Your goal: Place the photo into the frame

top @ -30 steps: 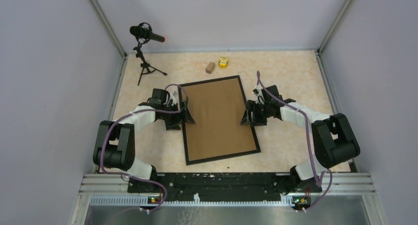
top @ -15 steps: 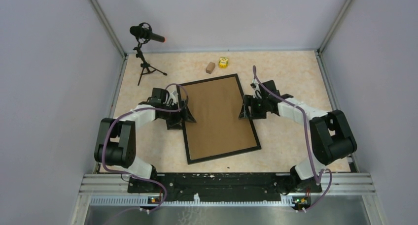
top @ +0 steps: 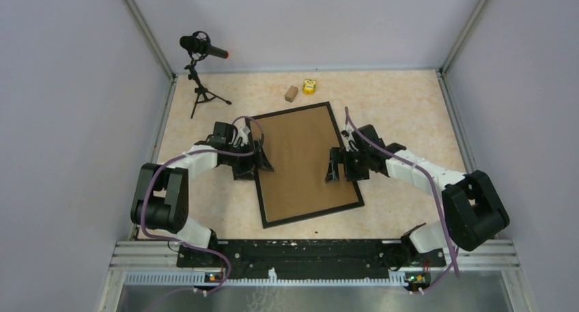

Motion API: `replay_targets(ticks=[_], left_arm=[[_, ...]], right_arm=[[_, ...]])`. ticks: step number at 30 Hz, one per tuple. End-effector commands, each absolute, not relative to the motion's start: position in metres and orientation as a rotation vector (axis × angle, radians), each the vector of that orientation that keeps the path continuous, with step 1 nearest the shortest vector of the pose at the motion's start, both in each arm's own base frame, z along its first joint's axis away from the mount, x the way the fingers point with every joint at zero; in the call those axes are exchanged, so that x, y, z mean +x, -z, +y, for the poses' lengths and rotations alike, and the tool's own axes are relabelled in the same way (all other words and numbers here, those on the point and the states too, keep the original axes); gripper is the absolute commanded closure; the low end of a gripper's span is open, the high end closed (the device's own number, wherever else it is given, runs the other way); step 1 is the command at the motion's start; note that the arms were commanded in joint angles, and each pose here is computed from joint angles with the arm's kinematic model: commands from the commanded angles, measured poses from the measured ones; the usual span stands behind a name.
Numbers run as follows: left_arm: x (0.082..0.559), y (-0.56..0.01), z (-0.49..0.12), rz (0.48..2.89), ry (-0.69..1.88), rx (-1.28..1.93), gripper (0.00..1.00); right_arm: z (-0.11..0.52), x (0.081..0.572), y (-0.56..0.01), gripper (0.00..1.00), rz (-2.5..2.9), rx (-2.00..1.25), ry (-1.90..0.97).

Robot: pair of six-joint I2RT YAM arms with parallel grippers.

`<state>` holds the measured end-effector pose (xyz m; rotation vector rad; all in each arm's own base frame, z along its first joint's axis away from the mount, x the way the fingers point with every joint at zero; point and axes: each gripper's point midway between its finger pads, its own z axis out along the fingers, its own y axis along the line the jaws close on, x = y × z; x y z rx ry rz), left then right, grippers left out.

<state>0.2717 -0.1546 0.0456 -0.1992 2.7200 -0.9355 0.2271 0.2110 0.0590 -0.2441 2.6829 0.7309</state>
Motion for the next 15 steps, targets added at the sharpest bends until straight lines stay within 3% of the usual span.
replay_targets(ticks=[1,7,11,15], left_arm=[[0.257,-0.04,-0.17,2.757,0.942,-0.137,0.03],[0.26,-0.046,-0.166,2.743,0.88,-0.114,0.01],[0.264,-0.04,-0.161,2.775,0.831,-0.096,0.01],[0.271,-0.035,-0.162,2.807,0.817,-0.066,0.02]], right_arm=[[0.207,0.279,-0.087,0.09,2.569,-0.18,-0.648],[0.164,0.322,-0.076,0.05,2.58,-0.035,-0.492],[0.166,0.317,-0.054,0.06,2.622,-0.034,-0.527],[0.183,0.295,-0.04,0.14,2.643,-0.039,-0.715]])
